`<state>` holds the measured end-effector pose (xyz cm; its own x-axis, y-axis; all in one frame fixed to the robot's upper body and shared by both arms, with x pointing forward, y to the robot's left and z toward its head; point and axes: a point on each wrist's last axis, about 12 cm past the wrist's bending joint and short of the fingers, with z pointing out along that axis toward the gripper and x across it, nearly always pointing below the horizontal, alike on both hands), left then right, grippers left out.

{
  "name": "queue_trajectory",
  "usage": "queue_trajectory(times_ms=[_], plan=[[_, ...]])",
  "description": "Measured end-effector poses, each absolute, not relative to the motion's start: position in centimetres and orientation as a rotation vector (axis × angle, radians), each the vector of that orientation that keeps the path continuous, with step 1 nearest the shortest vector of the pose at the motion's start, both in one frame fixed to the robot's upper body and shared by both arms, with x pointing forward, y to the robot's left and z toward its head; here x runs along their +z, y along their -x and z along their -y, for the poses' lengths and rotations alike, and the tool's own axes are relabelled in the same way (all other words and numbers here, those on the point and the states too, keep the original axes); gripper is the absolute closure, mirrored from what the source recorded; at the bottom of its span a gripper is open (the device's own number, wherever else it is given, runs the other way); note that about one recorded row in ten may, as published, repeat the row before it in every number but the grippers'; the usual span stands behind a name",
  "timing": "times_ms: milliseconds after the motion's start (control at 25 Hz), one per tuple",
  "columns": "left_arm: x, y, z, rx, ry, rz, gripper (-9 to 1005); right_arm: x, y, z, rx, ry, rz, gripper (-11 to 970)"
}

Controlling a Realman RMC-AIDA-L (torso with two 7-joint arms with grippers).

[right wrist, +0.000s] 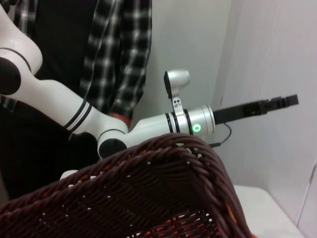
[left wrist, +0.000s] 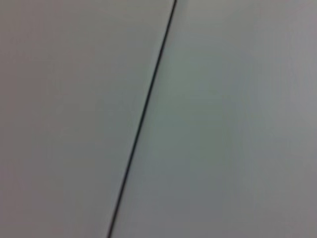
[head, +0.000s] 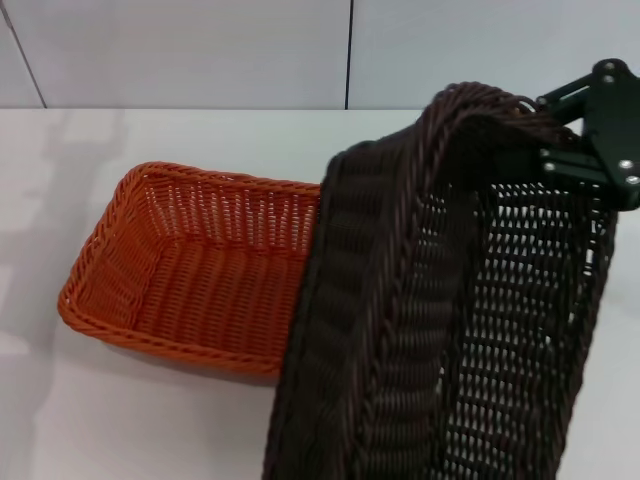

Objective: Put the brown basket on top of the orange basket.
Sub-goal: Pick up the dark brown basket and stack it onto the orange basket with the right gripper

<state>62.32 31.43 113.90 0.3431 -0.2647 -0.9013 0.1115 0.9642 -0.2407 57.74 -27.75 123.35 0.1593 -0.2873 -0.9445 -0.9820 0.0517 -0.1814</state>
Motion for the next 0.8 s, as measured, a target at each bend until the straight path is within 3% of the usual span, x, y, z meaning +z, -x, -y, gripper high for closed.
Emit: queue_trajectory(times_ms=[280, 800], plan=[[113.8, -61.6, -33.8, -0.153, 0.221, -1.173, 169, 122.6, -58.4, 26.8, 0.79, 1.345, -1.265, 813], [113.0, -61.3, -34.4, -0.136, 0.234, -1.199, 169, 121.8, -60.4, 25.4, 0.703, 1.237, -1.279, 812]])
